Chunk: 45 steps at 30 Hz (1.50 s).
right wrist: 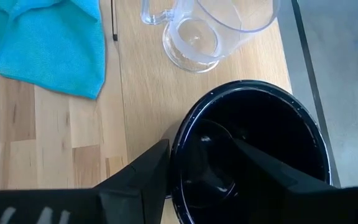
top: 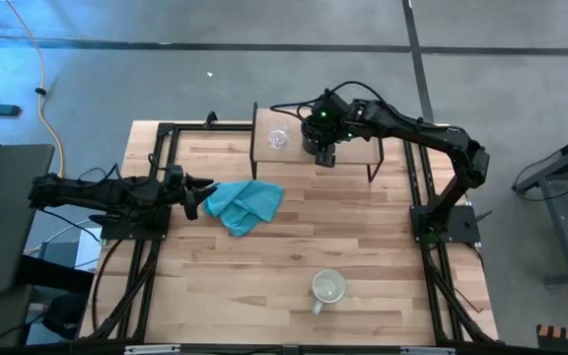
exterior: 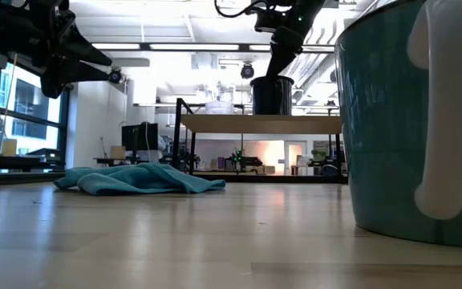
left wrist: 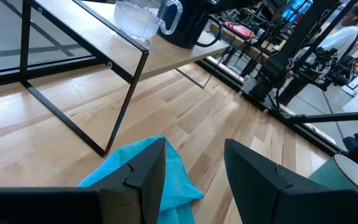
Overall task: Stack small to large cups/mugs on shelf
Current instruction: Put the dark blue mug on the shelf, then put the light blue mug on the shelf
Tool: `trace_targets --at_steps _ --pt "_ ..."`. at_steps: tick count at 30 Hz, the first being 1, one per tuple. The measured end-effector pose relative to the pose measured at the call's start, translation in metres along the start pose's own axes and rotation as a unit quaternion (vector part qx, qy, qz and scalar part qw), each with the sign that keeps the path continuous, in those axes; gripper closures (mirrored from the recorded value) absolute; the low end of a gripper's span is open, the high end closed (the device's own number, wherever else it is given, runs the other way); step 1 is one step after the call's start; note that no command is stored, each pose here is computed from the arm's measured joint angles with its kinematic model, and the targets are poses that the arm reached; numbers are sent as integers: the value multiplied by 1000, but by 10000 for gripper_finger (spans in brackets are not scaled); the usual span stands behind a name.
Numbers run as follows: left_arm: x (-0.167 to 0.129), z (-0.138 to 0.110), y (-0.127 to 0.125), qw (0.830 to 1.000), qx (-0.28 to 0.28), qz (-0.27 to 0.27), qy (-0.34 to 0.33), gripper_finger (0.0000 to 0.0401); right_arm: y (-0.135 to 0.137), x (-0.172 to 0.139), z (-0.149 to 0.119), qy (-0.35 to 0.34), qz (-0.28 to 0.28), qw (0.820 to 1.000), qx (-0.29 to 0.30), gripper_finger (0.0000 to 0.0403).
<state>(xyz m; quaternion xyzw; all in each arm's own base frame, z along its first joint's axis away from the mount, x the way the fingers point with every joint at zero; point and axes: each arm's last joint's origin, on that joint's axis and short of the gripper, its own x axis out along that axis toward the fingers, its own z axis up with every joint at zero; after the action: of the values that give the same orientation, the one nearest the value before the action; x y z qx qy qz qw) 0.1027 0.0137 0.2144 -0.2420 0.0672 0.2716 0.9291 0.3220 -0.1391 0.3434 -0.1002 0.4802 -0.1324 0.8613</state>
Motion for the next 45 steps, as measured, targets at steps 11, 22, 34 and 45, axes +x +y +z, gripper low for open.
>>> trace_targets --at_steps 11,22,34,45 --pt "0 0 0 1000 0 0 0 249 0 -5 1 0 6 1000 1 242" --pt "0 0 0 1000 0 0 0 249 -11 -44 22 -59 5 998 4 242" --pt "0 0 0 1000 -7 0 0 249 -17 -89 25 -51 8 999 12 242" --pt "0 0 0 1000 -27 -1 -1 249 -3 -106 10 32 71 997 20 242"
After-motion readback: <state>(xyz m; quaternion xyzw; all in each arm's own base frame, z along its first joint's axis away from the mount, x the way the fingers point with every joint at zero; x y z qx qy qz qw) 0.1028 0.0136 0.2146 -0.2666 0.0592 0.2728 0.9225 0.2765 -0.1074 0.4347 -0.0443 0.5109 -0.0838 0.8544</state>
